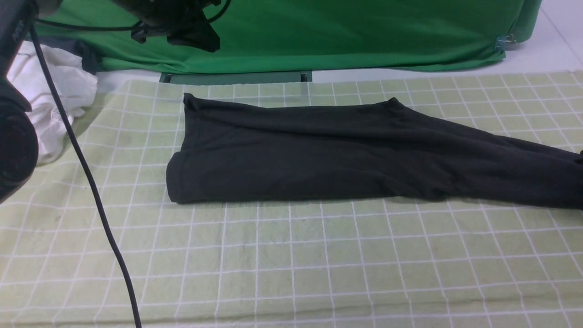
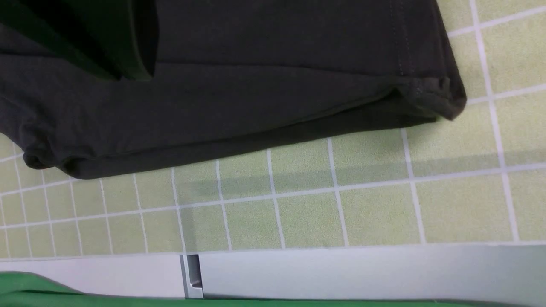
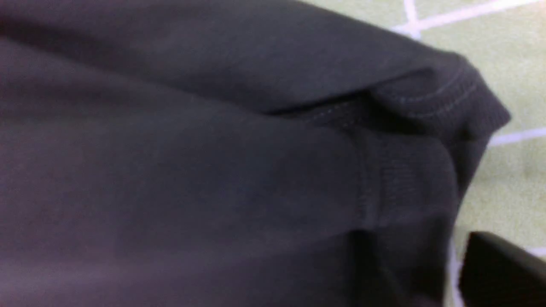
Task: Fold a long-sleeved shirt over a green coffee tablecloth.
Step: 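Pull the folded dark garment lengthwise by its ends to straighten it flat on the table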
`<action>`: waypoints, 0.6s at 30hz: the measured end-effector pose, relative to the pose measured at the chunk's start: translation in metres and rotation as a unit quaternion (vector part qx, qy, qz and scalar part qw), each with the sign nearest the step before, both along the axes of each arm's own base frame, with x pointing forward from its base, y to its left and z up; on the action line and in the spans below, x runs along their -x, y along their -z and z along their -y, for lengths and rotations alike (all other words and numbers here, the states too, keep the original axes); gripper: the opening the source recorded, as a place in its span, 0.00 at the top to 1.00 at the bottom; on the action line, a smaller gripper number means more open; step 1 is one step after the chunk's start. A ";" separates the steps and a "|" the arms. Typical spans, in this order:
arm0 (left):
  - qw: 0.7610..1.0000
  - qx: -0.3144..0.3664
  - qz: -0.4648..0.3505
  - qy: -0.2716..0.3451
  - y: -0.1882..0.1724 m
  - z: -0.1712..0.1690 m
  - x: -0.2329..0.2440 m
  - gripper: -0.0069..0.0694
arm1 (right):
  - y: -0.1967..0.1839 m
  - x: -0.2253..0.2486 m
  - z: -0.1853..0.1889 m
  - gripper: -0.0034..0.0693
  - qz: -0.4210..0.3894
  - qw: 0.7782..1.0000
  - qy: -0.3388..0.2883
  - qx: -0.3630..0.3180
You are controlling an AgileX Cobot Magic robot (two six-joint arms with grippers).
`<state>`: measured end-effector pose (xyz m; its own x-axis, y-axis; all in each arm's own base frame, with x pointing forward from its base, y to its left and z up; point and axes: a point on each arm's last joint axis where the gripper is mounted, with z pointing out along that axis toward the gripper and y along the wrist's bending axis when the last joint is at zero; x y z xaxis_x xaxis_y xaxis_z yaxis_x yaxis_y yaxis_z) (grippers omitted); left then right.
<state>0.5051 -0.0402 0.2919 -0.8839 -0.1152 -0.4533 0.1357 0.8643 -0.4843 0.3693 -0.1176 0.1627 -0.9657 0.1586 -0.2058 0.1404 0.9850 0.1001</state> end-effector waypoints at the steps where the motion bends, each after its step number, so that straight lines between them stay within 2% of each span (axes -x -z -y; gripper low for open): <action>1: 1.000 0.000 0.000 0.000 0.000 0.000 0.000 0.89 | -0.002 0.000 0.000 0.75 0.002 1.000 -0.007 0.001; 2: 1.000 0.000 0.000 0.000 0.000 0.000 0.000 0.89 | -0.002 0.000 0.000 0.77 0.001 1.000 -0.009 0.001; 3: 1.000 0.000 0.000 0.000 0.000 0.000 0.000 0.89 | -0.007 -0.002 0.000 0.88 0.005 1.000 -0.016 0.003; 5: 1.000 -0.001 0.000 0.000 0.000 0.000 0.000 0.89 | -0.016 -0.004 0.002 0.94 0.014 1.000 -0.022 0.009; 12: 1.000 -0.001 0.000 0.000 0.000 0.000 0.000 0.89 | -0.071 -0.019 0.007 0.95 0.076 0.996 -0.030 0.032; 18: 1.000 -0.001 0.000 0.000 0.000 0.000 0.000 0.89 | -0.089 -0.026 0.009 0.95 0.099 0.994 -0.031 0.041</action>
<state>0.5051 -0.0402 0.2919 -0.8837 -0.1138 -0.4540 0.1367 0.8649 -0.4830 0.3953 -0.1269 0.2516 -0.9122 0.0743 -0.4029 0.0638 0.9972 0.0396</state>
